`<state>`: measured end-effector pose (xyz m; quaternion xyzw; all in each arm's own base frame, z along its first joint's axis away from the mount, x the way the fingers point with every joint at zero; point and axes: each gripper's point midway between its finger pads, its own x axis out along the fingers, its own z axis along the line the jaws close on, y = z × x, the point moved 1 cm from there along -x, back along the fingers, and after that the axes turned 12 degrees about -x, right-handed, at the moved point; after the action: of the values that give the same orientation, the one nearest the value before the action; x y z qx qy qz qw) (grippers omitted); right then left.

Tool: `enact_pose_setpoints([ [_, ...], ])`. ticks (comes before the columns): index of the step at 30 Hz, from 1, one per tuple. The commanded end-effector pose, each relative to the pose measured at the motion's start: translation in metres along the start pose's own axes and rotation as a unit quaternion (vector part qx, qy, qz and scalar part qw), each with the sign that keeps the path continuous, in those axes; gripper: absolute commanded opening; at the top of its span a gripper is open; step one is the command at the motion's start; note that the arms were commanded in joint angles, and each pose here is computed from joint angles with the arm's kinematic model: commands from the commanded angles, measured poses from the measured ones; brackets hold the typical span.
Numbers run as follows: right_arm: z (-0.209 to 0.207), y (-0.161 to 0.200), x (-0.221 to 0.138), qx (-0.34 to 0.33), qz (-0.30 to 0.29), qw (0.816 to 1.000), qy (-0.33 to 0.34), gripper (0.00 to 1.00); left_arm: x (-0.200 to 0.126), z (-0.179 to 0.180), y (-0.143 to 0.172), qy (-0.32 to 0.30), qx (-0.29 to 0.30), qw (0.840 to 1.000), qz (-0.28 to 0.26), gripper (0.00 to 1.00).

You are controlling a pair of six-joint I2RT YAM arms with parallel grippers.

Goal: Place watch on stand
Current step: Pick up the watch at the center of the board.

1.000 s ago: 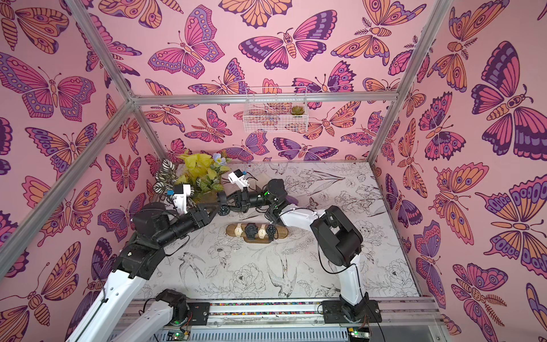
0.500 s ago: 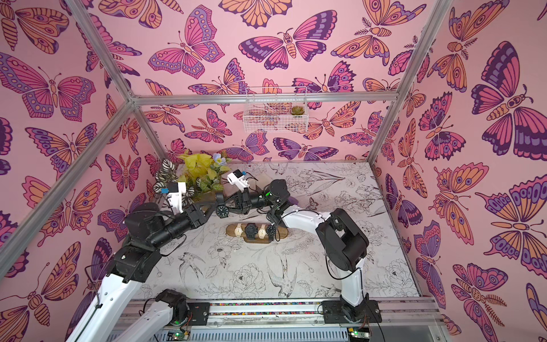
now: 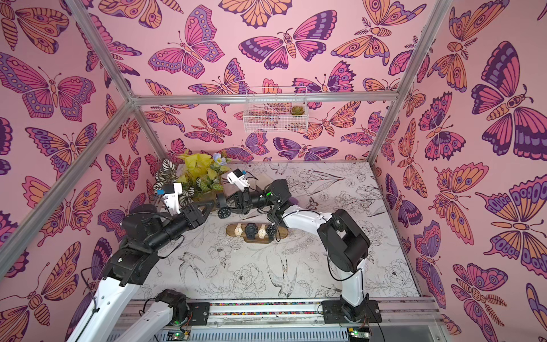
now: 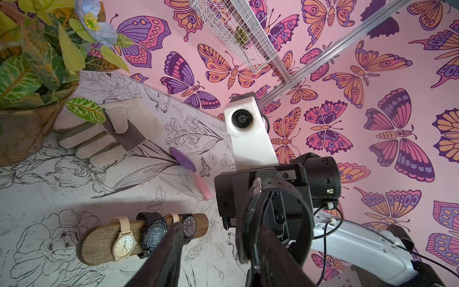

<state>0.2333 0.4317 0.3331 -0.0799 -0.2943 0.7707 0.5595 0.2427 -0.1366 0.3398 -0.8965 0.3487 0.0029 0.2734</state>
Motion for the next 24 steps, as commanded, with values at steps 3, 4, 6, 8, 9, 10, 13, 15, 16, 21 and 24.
enact_pose_setpoints([
  [3, 0.022, 0.002, 0.002, -0.030, 0.007, 0.999, -0.021, 0.00, 0.009, -0.016, -0.002, 0.041, -0.002, 0.999, 0.016, 0.49],
  [4, 0.022, 0.002, 0.002, -0.029, 0.007, 0.999, -0.020, 0.00, 0.011, -0.017, -0.002, 0.044, -0.002, 0.999, 0.018, 0.49],
  [6, 0.020, 0.002, 0.002, -0.026, 0.007, 0.999, -0.020, 0.00, 0.014, -0.019, -0.002, 0.050, -0.003, 0.999, 0.022, 0.47],
  [8, 0.017, 0.002, 0.003, -0.022, 0.008, 1.000, -0.020, 0.00, 0.016, -0.021, -0.004, 0.055, -0.003, 0.998, 0.023, 0.44],
  [9, 0.017, 0.002, 0.003, -0.023, 0.008, 1.000, -0.020, 0.00, 0.018, -0.021, -0.004, 0.055, -0.004, 0.998, 0.025, 0.42],
  [10, 0.017, 0.003, 0.004, -0.021, 0.009, 1.000, -0.020, 0.00, 0.019, -0.021, -0.005, 0.057, -0.004, 0.998, 0.026, 0.41],
  [13, 0.013, 0.005, 0.008, -0.014, 0.014, 1.000, -0.022, 0.00, 0.024, -0.024, -0.006, 0.062, -0.004, 0.998, 0.030, 0.34],
  [15, 0.010, 0.007, 0.010, -0.010, 0.017, 1.000, -0.022, 0.00, 0.026, -0.026, -0.007, 0.066, -0.004, 0.997, 0.032, 0.28],
  [16, 0.009, 0.008, 0.010, -0.008, 0.017, 1.000, -0.022, 0.00, 0.026, -0.027, -0.007, 0.066, -0.004, 0.997, 0.033, 0.24],
  [21, -0.001, 0.010, 0.011, 0.004, 0.017, 1.000, -0.018, 0.00, 0.027, -0.032, -0.008, 0.072, -0.001, 0.997, 0.036, 0.05],
  [24, -0.008, 0.011, 0.010, 0.016, 0.016, 1.000, -0.014, 0.16, 0.026, -0.034, -0.008, 0.074, 0.001, 0.997, 0.037, 0.00],
])
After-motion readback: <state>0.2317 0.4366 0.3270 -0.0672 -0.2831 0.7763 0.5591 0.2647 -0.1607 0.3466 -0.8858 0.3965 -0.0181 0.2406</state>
